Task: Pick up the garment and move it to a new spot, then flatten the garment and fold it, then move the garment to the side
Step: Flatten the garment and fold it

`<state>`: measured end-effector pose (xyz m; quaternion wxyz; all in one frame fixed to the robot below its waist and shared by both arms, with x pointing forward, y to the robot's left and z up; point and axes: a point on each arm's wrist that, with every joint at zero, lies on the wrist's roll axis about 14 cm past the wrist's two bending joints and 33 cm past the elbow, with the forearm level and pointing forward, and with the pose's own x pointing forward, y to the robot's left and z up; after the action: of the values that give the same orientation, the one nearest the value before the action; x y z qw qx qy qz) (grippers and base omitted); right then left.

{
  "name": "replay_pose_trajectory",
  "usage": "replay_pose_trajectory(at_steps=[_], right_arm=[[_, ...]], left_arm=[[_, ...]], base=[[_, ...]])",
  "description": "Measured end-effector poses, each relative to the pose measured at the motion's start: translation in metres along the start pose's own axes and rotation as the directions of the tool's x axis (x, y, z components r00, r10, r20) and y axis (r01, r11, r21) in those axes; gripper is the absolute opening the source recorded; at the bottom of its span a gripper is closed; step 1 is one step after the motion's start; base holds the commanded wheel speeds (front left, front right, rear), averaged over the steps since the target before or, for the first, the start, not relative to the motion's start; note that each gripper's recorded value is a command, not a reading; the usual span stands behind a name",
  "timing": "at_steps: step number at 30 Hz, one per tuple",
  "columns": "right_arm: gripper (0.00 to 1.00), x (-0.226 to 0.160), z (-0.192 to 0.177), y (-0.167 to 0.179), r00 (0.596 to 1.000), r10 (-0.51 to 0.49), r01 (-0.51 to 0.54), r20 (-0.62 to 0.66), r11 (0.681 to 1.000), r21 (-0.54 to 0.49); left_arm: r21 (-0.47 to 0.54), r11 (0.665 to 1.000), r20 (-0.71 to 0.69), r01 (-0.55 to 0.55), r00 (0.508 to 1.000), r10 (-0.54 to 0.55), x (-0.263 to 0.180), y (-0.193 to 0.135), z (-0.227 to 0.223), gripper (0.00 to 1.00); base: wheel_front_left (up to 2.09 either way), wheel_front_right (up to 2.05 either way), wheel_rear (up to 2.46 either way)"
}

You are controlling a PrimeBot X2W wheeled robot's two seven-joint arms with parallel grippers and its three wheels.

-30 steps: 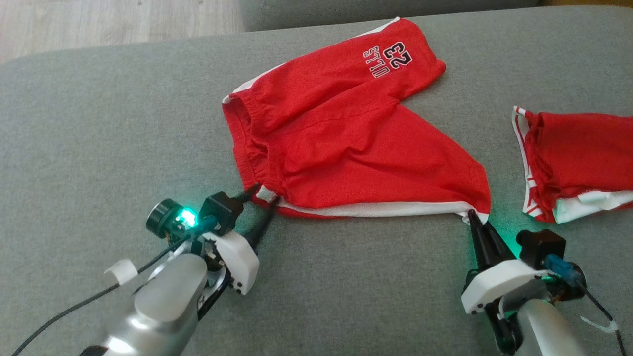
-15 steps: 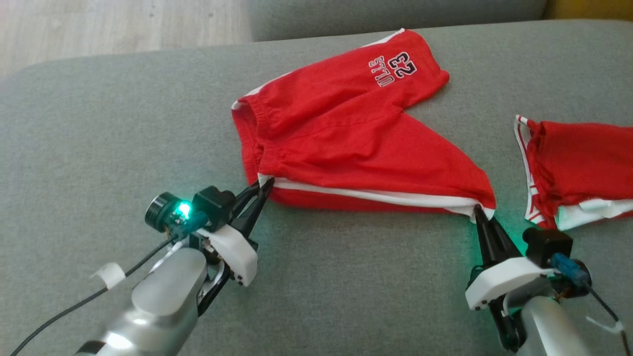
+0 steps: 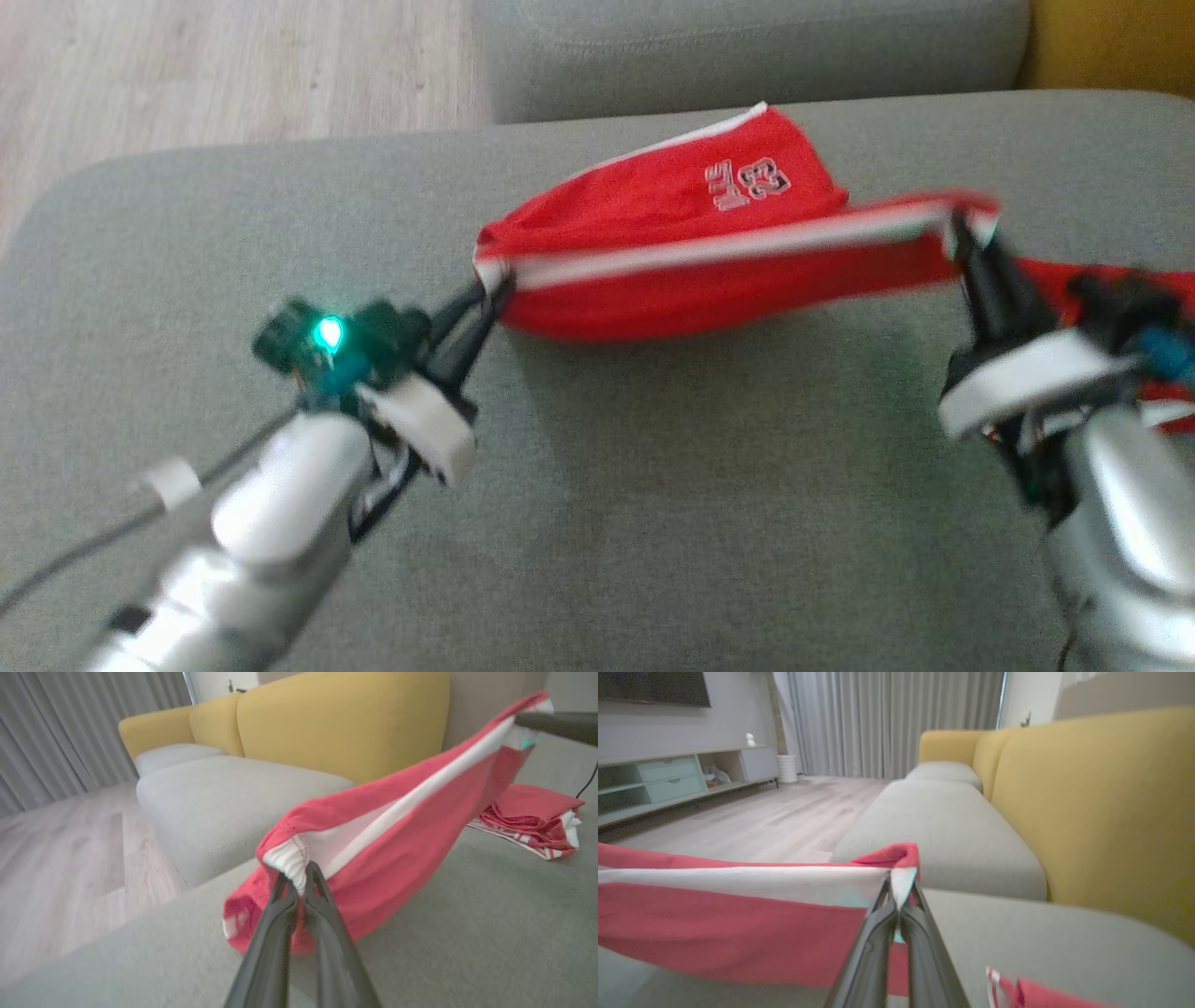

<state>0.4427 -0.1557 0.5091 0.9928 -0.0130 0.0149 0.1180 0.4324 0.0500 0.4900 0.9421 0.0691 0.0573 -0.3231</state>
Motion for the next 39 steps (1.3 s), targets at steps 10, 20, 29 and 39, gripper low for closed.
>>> replay_pose_trajectory(at_steps=[10, 20, 29, 39], right_arm=[[0.00, 0.010, 0.162, -0.006, 0.945, 0.074, -0.048, 0.319, 0.995, -0.089], [0.00, -0.026, 0.202, -0.015, 0.913, 0.024, -0.012, 0.408, 0.999, -0.031], [0.00, -0.001, 0.162, -0.019, 0.967, 0.010, -0.005, 0.254, 1.000, -0.020], [0.00, 0.126, 0.192, -0.027, 0.963, 0.057, -0.026, 0.264, 0.992, -0.121]], left_arm=[[0.236, 0.971, 0.253, -0.048, 0.967, -0.014, 0.005, 0.025, 0.162, 0.00], [0.157, 0.987, 0.228, 0.014, 0.972, -0.050, -0.024, 0.010, 0.185, 0.00], [0.059, 0.997, 0.080, 0.041, 0.996, -0.045, -0.019, 0.024, 0.145, 0.00], [0.106, 0.983, 0.214, -0.147, 0.969, 0.122, 0.058, 0.127, 0.193, 0.00]], base=[[0.00, 0.00, 0.00], [0.00, 0.00, 0.00], [0.00, 0.00, 0.00], [0.00, 0.00, 0.00]])
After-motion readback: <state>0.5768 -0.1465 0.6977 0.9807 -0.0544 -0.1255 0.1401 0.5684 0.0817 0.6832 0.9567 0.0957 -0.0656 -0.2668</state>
